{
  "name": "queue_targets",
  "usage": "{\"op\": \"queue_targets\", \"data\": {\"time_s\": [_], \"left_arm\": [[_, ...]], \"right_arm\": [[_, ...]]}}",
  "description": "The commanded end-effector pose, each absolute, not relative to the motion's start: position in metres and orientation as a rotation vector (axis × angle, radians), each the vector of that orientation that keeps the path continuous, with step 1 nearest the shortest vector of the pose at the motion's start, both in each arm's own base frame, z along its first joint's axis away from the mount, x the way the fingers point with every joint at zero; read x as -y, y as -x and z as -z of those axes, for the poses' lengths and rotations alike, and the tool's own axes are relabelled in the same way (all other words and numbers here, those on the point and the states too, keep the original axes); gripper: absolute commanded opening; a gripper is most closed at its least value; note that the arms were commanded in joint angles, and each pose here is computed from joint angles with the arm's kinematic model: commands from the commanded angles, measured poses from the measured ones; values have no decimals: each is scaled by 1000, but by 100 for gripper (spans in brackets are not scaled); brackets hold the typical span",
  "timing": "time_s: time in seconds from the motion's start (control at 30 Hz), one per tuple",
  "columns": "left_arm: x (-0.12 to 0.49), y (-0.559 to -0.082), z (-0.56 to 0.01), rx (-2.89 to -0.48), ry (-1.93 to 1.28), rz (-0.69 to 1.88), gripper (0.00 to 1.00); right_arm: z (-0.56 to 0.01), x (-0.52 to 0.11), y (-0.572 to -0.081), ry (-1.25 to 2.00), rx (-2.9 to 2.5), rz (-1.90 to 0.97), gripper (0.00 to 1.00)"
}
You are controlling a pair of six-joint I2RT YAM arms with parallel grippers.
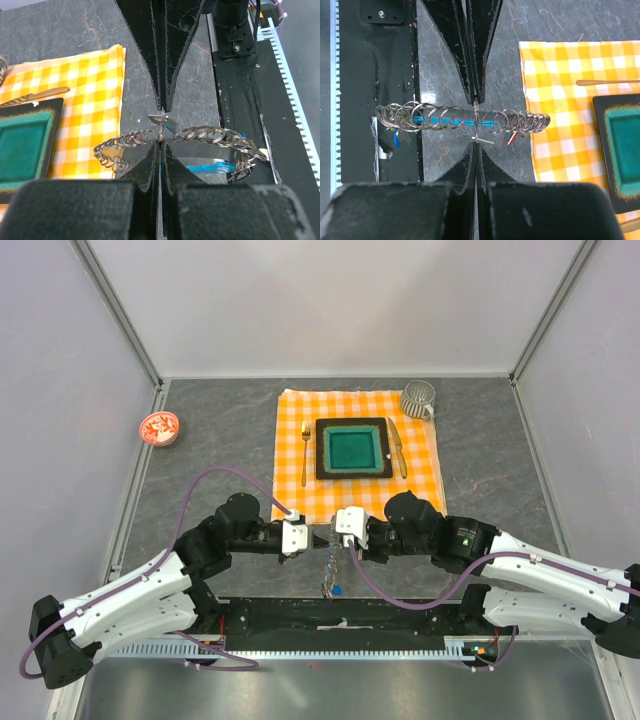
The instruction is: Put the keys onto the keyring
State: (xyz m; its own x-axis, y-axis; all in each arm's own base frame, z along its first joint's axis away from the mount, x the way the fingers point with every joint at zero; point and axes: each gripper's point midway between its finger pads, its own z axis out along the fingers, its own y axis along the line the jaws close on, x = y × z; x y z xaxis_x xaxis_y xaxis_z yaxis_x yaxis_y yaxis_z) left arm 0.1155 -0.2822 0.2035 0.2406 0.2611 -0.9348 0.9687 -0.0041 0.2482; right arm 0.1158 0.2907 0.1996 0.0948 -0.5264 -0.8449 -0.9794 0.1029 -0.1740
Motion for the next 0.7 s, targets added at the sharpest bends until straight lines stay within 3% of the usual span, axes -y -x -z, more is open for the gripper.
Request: {"op": "queue_targets", "data": {"time_s": [0.0, 0.67], "left_arm": [[291, -111, -233, -1075, -1481, 887, 2], [293, -106, -229, -1080, -1506, 919, 2]], "right_arm": [[-211, -298, -114, 1532, -1486, -711, 0], [-215, -300, -108, 1540, -1453, -747, 0]]}}
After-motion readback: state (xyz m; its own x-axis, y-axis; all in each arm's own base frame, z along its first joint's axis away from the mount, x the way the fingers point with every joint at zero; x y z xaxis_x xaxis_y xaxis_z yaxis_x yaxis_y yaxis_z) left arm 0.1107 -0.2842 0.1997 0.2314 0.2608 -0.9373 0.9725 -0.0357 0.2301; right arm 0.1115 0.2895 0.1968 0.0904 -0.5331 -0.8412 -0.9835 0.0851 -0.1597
